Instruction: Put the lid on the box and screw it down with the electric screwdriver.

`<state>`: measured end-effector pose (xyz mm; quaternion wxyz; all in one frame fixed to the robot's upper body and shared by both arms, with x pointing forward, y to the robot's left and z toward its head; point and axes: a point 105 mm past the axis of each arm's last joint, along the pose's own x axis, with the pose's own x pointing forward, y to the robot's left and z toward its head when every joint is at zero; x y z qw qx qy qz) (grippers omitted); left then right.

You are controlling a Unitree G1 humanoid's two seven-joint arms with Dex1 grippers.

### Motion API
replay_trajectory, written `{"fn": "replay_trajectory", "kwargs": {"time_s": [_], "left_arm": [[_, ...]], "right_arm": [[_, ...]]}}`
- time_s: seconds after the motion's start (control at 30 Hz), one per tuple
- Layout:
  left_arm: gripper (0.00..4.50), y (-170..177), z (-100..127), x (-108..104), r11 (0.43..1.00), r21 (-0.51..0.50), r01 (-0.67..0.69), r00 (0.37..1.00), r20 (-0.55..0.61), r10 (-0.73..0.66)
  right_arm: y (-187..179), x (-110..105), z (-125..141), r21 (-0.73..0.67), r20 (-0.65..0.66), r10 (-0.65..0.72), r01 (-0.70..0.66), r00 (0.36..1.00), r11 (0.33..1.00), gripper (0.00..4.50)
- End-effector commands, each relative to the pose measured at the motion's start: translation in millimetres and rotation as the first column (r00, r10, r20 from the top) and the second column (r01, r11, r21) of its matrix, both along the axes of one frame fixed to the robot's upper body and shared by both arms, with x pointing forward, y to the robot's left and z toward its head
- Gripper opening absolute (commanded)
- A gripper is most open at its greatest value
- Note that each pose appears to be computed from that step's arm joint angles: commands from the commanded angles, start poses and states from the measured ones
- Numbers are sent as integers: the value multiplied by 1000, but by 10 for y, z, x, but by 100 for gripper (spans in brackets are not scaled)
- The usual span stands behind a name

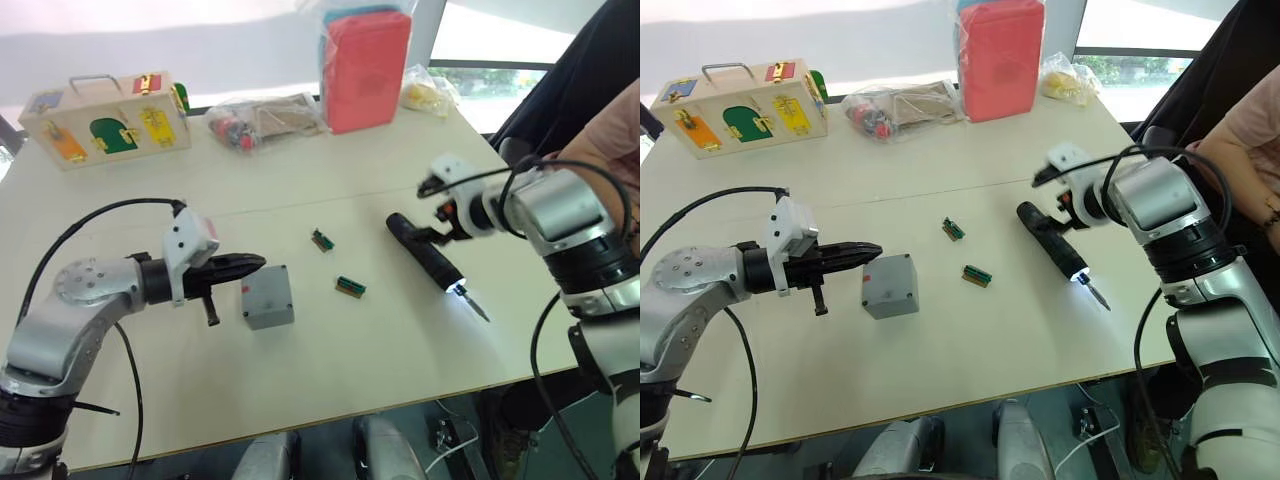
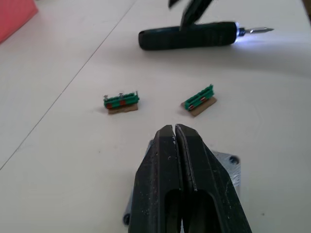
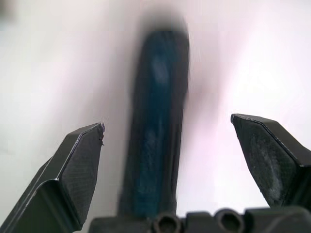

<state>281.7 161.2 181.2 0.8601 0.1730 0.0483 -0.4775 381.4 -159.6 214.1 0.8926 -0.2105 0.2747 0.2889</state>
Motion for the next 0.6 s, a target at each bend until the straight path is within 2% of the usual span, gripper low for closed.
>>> {"fn": "replay_trajectory", "kwargs": {"time_s": [0.03,0.17,0.3,0.4,0.6], "left_arm": [[0,140,-69,60,998,39,-49,999,13,48],[0,217,-279,114,995,76,-67,997,-19,69],[0,227,-422,151,994,84,-65,996,-47,70],[0,217,-499,169,994,95,-56,997,-53,62],[0,76,-655,322,996,73,-49,997,-61,54]], "right_arm": [[306,-115,187,81,104,140,-149,985,985,322],[640,-303,-69,58,175,296,-310,939,949,159],[856,-438,-362,78,171,359,-376,917,923,5],[954,-538,-529,66,160,417,-431,895,900,5],[1276,-618,-865,147,94,452,-461,887,875,5]]}}
